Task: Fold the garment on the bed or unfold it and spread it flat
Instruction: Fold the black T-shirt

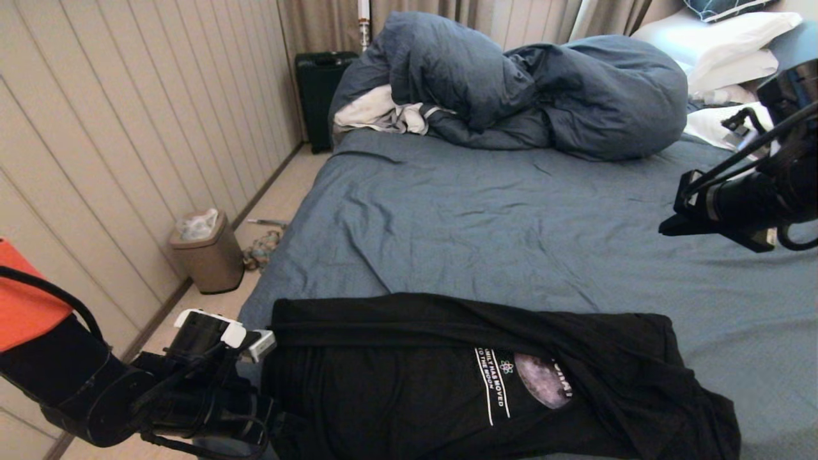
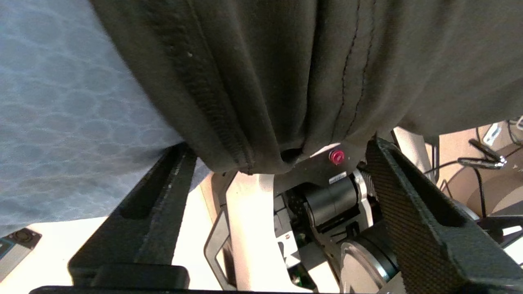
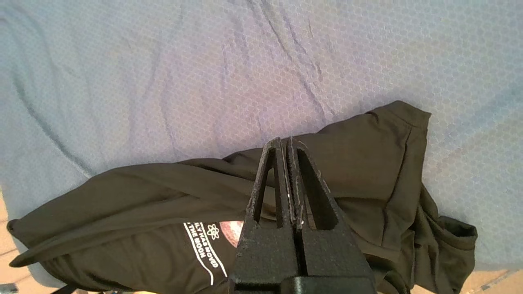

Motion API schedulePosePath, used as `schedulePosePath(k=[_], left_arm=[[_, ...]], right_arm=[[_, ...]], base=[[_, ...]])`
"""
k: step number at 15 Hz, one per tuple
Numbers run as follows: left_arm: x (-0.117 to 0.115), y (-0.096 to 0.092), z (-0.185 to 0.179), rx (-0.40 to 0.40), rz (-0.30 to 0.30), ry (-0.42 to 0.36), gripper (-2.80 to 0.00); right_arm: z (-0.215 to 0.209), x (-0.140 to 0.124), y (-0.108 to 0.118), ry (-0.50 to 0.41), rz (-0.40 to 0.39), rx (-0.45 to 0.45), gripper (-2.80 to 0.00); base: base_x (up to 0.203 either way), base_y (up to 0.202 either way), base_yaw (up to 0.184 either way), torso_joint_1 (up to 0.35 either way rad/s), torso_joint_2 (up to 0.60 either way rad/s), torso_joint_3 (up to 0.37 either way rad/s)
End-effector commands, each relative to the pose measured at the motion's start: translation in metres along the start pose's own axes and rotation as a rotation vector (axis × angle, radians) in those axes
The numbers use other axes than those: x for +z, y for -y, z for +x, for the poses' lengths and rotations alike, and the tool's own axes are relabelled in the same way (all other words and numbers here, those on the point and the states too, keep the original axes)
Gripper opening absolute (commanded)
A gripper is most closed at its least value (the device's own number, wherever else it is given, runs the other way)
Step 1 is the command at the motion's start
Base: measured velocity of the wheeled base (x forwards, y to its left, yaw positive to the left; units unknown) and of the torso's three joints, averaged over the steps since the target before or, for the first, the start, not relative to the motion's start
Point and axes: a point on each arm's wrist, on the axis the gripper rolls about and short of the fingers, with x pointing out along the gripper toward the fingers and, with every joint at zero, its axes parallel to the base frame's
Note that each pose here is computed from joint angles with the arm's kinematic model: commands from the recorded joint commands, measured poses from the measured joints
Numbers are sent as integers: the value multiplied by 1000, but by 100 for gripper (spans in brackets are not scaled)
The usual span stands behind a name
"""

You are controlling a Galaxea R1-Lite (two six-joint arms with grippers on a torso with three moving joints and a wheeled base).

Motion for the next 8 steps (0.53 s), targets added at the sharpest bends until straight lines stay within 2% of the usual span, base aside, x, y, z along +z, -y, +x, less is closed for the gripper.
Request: schedulePosePath(k=[1,4,8], left_arm=[[-2,2,4,-7,4,-19,0],[-6,18,9,-37,25,-45,0],[3,23,16,-41,-14,-29,0]], right_arm=[[-1,0,-1,1,0,2,-280],[-1,0,-1,-1,0,5,-280],[3,-2,-5,-15,-8,12,-280]], base=[[0,0,0,0,0,0],[0,0,0,0,0,0],[0,0,0,0,0,0]])
